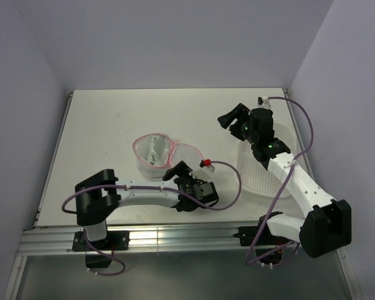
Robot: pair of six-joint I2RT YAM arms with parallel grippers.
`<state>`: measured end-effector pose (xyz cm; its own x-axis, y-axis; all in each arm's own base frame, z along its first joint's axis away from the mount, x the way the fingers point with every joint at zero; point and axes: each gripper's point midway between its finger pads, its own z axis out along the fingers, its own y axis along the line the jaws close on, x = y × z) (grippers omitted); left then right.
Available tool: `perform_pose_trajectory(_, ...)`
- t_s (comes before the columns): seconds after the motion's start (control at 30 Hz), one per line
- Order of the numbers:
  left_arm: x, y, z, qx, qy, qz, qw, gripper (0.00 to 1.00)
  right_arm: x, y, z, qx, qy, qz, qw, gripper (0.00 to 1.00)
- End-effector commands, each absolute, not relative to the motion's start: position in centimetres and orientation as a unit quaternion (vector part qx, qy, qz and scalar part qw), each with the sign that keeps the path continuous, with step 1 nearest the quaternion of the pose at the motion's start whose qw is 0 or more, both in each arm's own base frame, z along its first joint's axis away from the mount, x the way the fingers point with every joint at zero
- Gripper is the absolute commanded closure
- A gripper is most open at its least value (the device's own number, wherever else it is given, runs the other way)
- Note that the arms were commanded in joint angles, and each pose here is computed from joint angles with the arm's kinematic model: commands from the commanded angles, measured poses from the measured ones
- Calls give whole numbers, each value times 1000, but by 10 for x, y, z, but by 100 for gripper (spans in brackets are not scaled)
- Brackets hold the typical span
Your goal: Place the bra in the laundry bag and zip it closed
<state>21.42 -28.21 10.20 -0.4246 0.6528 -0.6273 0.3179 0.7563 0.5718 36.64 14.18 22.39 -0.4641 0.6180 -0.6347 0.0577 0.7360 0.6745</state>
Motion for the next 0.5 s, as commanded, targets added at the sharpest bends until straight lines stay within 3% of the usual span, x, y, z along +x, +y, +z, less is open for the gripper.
perform_pose_trajectory(0.0, 222, -296, 113, 331, 779, 229, 480, 8, 358, 131, 231, 223, 793, 301, 480, 26)
perform_pose_trajectory(0.47, 237, -340, 78, 452, 715, 246, 473, 8, 339, 99, 243, 247, 768, 313, 502, 26)
